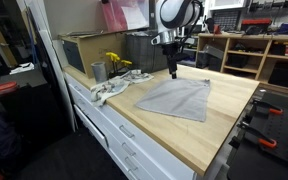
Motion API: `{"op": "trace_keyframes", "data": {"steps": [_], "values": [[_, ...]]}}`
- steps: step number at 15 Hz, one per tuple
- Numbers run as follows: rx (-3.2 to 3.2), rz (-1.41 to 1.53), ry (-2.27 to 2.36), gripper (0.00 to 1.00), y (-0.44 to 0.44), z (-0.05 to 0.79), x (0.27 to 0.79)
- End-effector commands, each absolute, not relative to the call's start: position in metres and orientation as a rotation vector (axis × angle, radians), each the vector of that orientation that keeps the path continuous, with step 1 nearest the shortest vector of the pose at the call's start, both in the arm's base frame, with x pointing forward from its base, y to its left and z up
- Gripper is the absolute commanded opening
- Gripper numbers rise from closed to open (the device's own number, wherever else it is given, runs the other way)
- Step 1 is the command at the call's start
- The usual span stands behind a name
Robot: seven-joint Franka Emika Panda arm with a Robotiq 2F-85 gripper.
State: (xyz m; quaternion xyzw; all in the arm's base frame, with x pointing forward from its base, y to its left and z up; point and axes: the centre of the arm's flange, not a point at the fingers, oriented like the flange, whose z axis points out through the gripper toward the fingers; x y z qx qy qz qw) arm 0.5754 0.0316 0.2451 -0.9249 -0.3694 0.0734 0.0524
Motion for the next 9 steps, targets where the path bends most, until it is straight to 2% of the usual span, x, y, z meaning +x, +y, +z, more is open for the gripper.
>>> {"op": "trace_keyframes", "data": {"steps": [1,9], "values": [[-2.886,0.179,-0.832,1.00,0.030,0.251,0.499],[-3.017,0.017,-0.272,1.00,0.027,0.284,0.439]]}}
